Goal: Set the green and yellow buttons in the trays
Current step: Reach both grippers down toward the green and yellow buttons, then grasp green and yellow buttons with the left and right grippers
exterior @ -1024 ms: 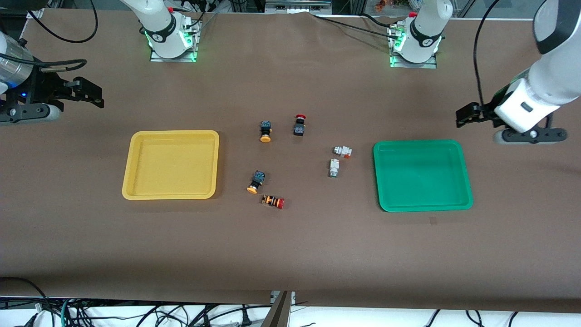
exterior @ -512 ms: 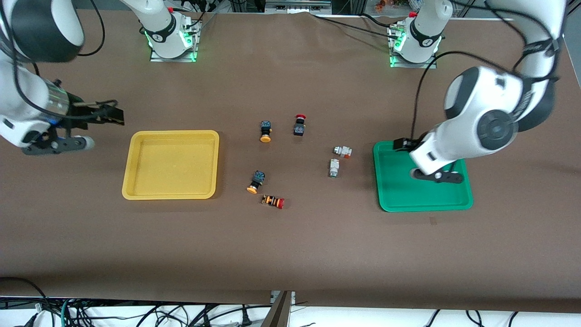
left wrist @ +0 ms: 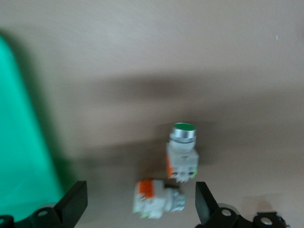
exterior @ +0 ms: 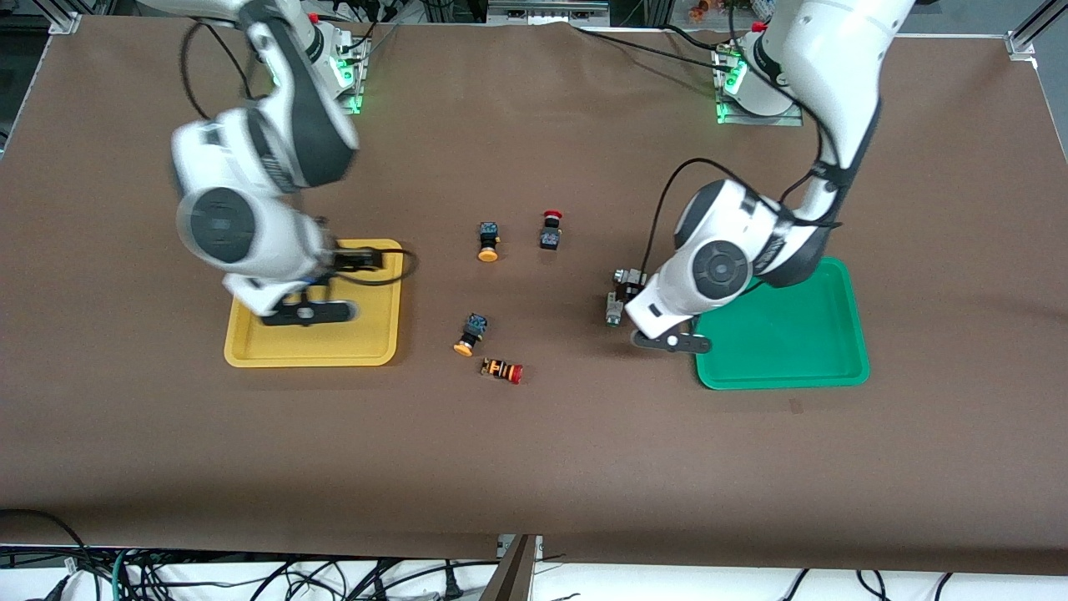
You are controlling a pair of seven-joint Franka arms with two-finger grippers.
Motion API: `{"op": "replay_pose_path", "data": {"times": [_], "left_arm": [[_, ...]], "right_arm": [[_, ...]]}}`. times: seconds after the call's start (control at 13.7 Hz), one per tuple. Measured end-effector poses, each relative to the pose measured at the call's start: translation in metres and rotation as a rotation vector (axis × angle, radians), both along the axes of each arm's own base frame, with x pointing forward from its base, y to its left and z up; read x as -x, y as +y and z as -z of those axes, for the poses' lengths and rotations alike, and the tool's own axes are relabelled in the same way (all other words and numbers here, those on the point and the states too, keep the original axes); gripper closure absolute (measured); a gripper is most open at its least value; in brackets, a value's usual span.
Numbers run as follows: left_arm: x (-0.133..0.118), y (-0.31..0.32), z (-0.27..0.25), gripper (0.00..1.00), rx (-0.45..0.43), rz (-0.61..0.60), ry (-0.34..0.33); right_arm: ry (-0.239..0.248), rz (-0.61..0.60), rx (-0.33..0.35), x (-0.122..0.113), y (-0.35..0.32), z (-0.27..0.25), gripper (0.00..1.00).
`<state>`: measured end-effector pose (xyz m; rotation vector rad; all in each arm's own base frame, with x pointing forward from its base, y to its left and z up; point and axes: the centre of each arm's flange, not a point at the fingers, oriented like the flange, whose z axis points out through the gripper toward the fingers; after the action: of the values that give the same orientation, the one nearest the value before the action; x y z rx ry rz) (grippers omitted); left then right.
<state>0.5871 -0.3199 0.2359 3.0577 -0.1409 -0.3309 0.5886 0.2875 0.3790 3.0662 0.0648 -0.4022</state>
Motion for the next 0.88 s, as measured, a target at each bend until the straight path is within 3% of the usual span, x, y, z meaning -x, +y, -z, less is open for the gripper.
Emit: {"op": "replay_pose_path", "data": {"times": [0.29,0.37,0.51,0.88], "left_arm": [[0.016,-0.035,0.048,0.0,0.014,0.008,-0.017],[0.017,-0.036,0.052,0.08,0.015,0.007,-0.018],[0.016,-0.035,0.054,0.13,0.015,0.006,-0.018],[0.013,-0.033,0.047,0.66,0.004,0.006,-0.005]], "right_arm": [[0.016,0.025,-0.082,0.04,0.072,0.067,0.0],[0.011,0.022,-0.086,0.053,0.084,0.085,0.0],[-0.005,0.022,-0.074,0.082,0.112,0.12,0.0],[-0.038,-0.01,-0.063,0.131,0.142,0.184,0.0]]}}
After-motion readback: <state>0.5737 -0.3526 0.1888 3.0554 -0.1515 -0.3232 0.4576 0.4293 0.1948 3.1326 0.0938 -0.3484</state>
